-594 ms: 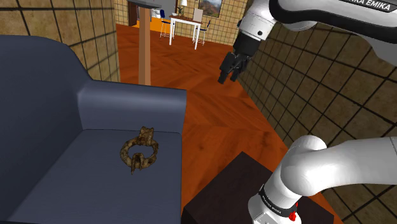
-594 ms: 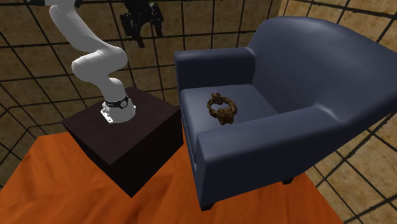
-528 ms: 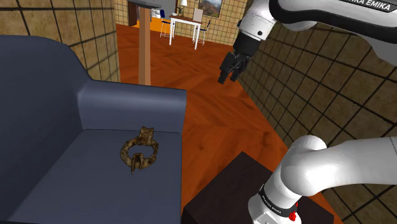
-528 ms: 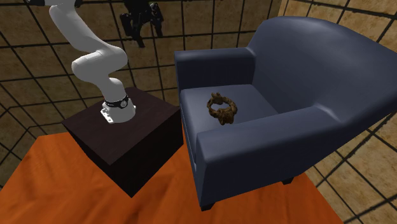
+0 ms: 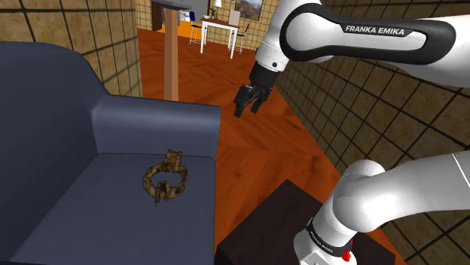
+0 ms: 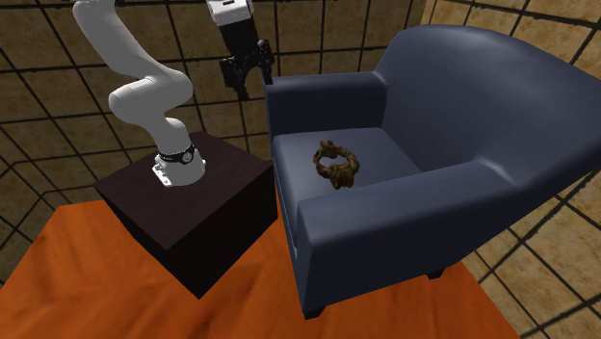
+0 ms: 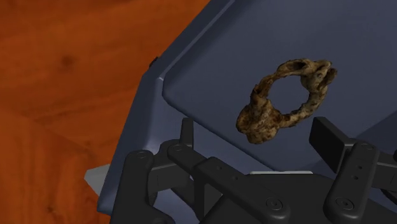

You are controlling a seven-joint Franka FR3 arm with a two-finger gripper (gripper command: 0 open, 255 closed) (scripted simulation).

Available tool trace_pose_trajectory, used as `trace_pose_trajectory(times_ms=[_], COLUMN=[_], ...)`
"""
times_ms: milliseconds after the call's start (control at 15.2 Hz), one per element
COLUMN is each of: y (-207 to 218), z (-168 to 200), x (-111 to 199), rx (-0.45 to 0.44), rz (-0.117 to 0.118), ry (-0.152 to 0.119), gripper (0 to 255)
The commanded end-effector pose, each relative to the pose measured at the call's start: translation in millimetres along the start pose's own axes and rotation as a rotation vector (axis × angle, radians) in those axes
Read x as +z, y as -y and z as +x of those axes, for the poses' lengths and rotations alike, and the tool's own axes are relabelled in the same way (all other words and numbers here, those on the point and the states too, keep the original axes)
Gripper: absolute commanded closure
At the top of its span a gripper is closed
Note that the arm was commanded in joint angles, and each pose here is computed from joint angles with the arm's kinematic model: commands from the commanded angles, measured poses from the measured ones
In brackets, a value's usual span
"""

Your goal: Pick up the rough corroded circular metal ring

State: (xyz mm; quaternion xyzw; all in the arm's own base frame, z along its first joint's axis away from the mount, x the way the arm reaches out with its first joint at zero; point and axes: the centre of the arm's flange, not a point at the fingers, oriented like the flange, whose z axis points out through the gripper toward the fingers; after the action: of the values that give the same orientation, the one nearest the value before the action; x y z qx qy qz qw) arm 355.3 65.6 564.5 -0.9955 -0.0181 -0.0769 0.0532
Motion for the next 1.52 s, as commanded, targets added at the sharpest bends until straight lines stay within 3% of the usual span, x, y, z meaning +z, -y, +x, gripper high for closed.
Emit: trace_pose_trajectory(times_ms=[0,1452], y=[11.7,105.7], z=[9.6,111.1], x=[22.8,276.8], rx=[0.006,0.062], rz=[0.0,-0.01], ry=[0.0,0.029], gripper=[0,0])
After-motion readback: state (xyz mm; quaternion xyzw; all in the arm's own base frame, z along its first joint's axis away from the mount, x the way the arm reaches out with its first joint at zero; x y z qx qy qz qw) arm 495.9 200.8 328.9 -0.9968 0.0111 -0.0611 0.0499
